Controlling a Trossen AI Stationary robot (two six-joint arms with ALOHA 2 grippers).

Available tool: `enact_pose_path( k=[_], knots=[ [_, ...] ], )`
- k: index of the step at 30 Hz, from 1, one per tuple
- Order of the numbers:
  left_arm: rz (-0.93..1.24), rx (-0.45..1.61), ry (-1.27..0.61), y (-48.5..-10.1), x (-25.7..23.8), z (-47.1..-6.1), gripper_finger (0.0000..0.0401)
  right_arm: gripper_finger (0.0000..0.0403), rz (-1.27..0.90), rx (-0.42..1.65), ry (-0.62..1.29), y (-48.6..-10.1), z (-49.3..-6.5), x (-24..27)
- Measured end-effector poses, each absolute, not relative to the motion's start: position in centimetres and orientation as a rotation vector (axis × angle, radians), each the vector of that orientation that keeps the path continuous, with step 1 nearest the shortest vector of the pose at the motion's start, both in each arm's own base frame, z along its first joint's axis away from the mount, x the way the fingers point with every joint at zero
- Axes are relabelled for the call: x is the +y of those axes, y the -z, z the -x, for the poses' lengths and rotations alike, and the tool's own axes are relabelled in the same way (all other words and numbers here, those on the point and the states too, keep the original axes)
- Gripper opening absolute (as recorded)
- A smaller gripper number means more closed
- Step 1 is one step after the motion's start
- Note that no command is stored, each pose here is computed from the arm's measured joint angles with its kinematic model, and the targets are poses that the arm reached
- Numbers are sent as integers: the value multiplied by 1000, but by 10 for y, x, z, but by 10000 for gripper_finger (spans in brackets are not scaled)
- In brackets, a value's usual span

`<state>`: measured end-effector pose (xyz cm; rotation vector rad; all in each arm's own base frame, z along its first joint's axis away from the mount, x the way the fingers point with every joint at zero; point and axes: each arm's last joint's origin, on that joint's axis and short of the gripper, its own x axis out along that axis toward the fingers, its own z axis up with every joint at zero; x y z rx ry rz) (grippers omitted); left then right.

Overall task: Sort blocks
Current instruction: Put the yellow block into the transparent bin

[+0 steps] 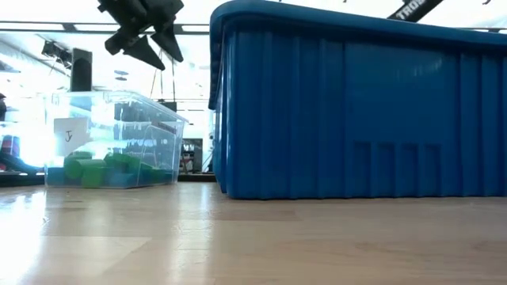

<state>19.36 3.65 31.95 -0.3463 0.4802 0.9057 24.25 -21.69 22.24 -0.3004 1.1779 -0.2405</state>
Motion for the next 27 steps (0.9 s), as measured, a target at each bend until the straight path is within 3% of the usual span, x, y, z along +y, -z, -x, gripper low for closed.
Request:
enact_pose_path(
  k=[27],
  knots=[
    [407,563,-845,-311,21,-190,286,227,290,1070,274,-156,-215,-214]
  ],
)
